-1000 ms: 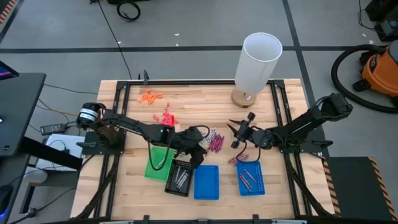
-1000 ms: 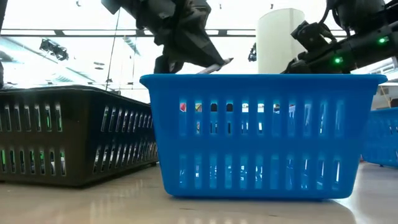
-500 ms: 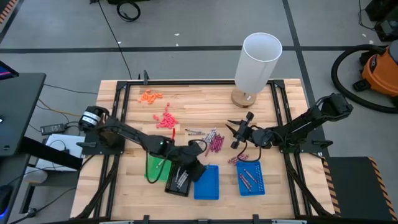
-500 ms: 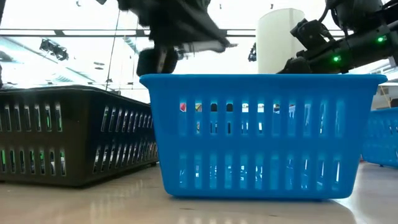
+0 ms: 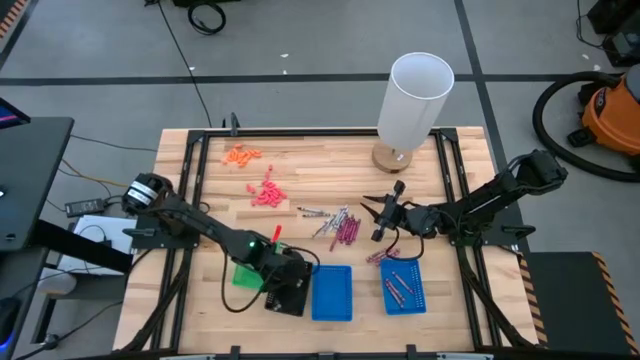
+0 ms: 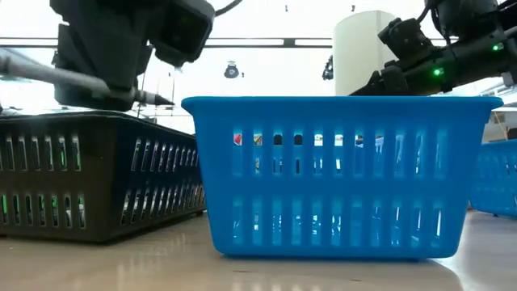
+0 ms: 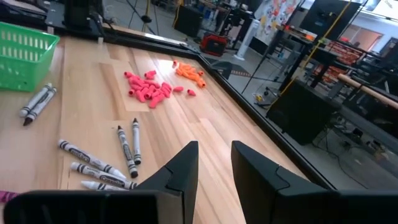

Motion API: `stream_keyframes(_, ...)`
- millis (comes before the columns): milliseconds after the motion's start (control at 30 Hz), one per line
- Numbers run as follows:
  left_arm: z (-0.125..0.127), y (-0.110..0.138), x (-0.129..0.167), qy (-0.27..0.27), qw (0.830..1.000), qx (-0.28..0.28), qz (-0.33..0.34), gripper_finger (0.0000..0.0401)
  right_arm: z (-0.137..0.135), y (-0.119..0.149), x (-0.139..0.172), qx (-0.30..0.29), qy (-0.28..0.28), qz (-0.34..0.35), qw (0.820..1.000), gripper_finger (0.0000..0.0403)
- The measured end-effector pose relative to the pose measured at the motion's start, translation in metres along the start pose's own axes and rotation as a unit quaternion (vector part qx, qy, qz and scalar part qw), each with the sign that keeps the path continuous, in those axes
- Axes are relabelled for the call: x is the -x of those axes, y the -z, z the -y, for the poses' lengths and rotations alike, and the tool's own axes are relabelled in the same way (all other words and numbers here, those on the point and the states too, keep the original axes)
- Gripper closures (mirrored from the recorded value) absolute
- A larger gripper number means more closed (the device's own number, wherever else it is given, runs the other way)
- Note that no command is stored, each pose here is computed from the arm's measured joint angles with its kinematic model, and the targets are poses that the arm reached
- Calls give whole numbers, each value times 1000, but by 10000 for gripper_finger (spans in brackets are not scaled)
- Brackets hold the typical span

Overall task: Sort crayons
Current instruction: Put the black crayon into the black bin, then put the white crayon into the green bin

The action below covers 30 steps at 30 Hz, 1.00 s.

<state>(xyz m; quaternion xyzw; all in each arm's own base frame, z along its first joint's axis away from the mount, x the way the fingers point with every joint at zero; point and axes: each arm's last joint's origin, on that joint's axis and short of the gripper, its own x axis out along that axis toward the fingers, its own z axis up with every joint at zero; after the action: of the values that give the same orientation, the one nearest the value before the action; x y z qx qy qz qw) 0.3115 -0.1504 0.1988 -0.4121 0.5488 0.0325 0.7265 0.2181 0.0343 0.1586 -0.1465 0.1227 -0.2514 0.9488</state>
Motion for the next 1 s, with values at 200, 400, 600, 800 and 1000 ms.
stream_keyframes(200,-14,-4,2,-71,997,37,22,374,0,0,0,-1,-3,1,1000,298)
stream_keyframes(400,-19,-9,2,-82,995,44,25,370,0,0,0,5,-5,2,1000,298)
stream_keyframes(600,-19,-9,2,-88,994,46,35,335,0,-1,0,5,-8,4,1000,298)
stream_keyframes(800,-19,-9,2,-88,994,48,36,292,-1,-1,0,4,-13,4,1000,298)
stream_keyframes(1000,-21,-20,9,-85,996,-1,42,261,-1,-1,0,4,-13,7,1000,298)
